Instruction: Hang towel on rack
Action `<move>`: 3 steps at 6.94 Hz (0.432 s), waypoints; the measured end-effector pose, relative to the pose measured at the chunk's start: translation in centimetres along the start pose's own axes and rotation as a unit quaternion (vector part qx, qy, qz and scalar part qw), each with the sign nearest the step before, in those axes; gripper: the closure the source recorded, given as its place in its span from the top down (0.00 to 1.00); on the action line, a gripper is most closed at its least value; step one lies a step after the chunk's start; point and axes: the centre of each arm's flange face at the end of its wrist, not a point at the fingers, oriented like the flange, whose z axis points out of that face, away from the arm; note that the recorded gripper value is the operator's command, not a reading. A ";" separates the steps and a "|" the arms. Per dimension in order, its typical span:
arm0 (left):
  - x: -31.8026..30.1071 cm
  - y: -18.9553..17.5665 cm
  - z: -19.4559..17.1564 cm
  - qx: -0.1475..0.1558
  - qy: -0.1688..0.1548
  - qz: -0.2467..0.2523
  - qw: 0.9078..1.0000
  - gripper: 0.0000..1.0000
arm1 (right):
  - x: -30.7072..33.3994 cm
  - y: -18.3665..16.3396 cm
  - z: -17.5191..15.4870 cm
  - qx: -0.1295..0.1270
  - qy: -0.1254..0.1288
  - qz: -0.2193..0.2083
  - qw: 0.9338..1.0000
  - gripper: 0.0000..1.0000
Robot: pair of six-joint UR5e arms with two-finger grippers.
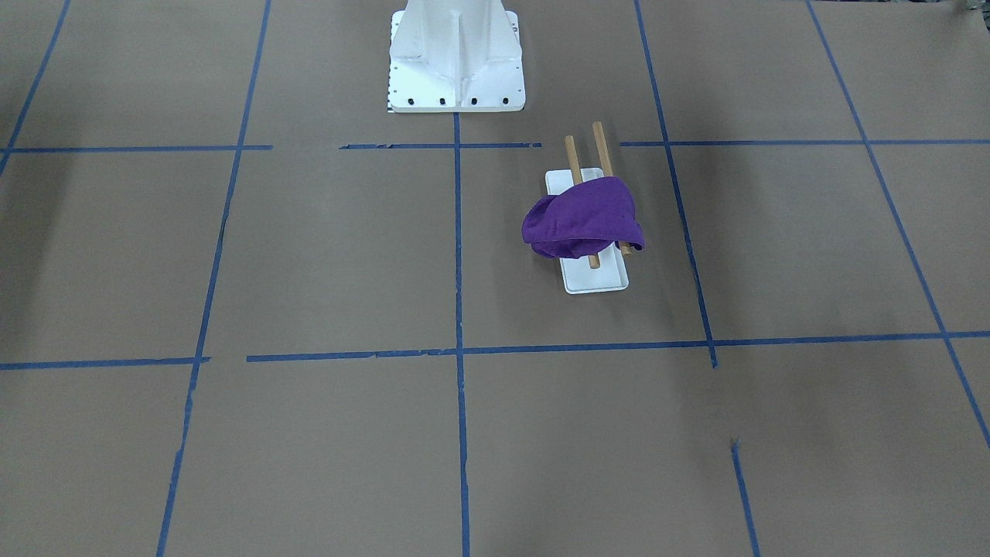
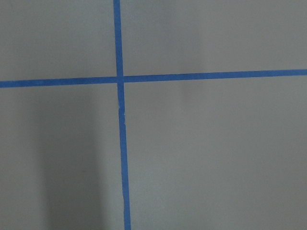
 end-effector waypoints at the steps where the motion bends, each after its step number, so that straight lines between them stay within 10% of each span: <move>1: 0.1 -0.2 -0.3 0.005 -0.002 0.004 1.000 1.00 | -0.2 -0.1 -0.1 0.001 0.000 -0.002 1.000 1.00; 3: 0.7 -0.5 -1.0 0.013 -0.004 0.011 1.000 1.00 | -0.6 -0.4 -0.4 0.004 -0.001 -0.004 1.000 1.00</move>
